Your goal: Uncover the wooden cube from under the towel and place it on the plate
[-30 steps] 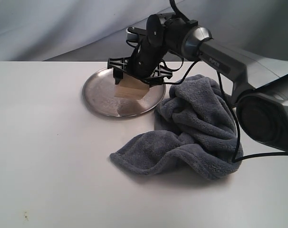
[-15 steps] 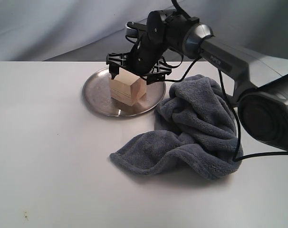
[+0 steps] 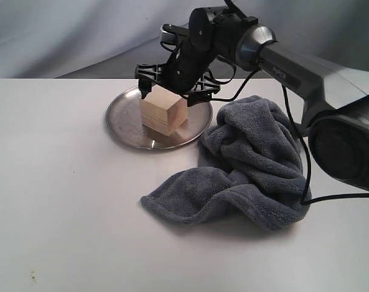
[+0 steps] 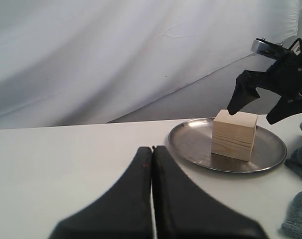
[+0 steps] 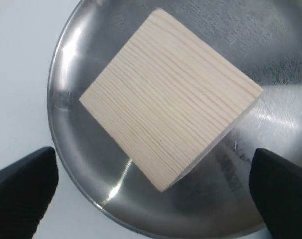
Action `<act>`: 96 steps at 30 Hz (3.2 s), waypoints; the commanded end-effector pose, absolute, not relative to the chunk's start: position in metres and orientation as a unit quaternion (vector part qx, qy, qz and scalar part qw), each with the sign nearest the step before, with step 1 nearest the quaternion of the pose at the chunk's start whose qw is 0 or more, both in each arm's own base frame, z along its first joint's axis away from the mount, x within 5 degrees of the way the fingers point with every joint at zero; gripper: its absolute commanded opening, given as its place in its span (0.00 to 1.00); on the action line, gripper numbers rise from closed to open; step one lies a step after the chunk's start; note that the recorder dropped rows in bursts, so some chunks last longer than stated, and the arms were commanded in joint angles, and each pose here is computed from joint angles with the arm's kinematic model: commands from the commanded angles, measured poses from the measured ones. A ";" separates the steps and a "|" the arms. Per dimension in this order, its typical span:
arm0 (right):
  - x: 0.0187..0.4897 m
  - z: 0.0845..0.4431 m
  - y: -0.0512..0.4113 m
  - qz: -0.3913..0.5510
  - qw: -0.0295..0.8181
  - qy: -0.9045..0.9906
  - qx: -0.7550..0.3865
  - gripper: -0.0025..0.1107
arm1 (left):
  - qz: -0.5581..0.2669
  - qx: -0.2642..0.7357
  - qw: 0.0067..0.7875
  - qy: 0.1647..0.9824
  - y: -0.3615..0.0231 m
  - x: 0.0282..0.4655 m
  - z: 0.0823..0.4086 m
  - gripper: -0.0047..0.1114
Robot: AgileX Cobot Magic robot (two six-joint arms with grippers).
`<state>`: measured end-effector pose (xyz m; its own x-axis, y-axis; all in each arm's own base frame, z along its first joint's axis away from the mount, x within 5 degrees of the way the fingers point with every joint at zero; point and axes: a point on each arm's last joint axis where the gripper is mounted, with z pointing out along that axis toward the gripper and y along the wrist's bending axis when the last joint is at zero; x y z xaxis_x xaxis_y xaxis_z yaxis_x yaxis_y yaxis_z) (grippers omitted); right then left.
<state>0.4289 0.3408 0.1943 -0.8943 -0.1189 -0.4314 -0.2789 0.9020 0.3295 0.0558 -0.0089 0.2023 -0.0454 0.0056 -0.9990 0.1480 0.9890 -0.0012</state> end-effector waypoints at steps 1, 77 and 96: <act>0.422 0.222 0.332 0.179 0.200 0.957 -0.113 0.79 | -0.055 0.053 0.689 0.720 -0.009 0.056 0.201 0.04; 0.160 0.232 0.142 0.136 0.228 0.945 -0.189 0.02 | -0.055 0.053 0.689 0.720 -0.009 0.056 0.201 0.04; 0.102 0.209 0.040 0.193 0.528 0.826 -0.020 0.02 | -0.055 0.053 0.689 0.720 -0.009 0.056 0.201 0.04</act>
